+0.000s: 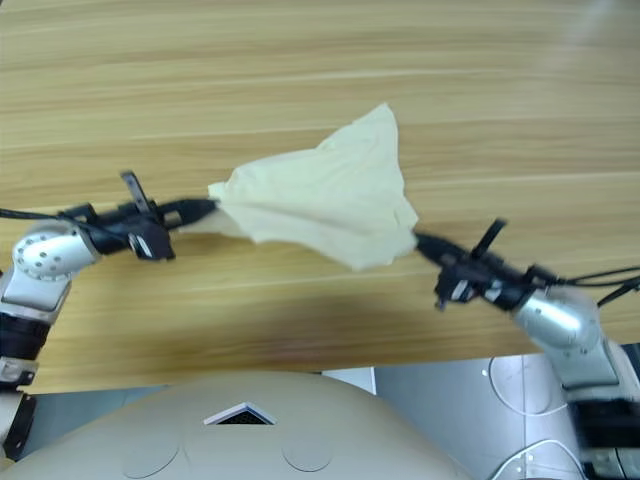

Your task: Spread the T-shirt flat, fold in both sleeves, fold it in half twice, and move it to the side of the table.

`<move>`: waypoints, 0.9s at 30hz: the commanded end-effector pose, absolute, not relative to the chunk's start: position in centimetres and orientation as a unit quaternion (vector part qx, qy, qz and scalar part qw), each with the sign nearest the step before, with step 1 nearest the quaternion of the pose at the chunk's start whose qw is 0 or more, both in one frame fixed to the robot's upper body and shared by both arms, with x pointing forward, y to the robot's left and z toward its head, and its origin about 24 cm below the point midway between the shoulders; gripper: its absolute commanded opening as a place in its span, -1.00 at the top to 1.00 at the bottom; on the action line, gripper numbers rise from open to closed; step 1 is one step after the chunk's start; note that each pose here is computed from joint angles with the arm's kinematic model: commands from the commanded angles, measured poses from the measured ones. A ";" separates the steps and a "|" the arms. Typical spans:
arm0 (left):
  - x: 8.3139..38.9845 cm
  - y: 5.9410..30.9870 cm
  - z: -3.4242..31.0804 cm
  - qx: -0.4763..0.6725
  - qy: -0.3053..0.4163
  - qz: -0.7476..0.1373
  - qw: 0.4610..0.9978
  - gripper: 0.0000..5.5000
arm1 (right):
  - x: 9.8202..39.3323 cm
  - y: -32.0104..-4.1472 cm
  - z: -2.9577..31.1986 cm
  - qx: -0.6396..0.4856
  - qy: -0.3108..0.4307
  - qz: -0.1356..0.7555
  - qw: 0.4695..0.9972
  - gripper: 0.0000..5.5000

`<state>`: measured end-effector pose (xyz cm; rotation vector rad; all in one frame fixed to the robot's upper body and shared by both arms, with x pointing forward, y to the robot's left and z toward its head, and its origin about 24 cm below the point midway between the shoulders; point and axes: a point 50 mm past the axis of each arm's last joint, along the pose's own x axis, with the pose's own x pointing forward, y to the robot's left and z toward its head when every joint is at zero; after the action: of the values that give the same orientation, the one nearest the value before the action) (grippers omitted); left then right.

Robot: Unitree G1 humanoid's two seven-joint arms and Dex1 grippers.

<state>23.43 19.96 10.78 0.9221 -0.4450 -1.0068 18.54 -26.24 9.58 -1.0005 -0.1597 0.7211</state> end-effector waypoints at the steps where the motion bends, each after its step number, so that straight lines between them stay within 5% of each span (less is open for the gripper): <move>1: 26.1 21.2 16.7 0.434 -0.303 -0.342 0.776 1.00 | 21.9 -26.9 13.5 -0.458 -0.139 0.239 0.845 0.99; 8: 23.2 23.9 20.8 0.467 -0.349 -0.318 0.747 1.00 | 20.3 -29.4 17.2 -0.456 -0.183 0.236 0.838 0.99; 14: 14.8 23.6 22.8 0.390 -0.383 -0.468 0.694 1.00 | 11.0 -29.7 23.0 -0.385 -0.348 0.355 0.777 0.99; 19: 12.7 22.6 22.9 0.369 -0.376 -0.541 0.656 1.00 | 8.0 -29.1 24.2 -0.349 -0.407 0.426 0.729 0.99; 22: 13.8 22.7 21.7 0.367 -0.335 -0.565 0.659 1.00 | 9.0 -28.6 23.0 -0.315 -0.382 0.478 0.725 0.99; 27: 20.7 22.7 19.8 0.430 -0.262 -0.522 0.689 1.00 | 17.3 -27.4 17.1 -0.358 -0.198 0.511 0.756 0.99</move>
<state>17.66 23.00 20.89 0.9018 -0.6824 -1.1877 14.03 -28.15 19.11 -0.7292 -0.5868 1.0808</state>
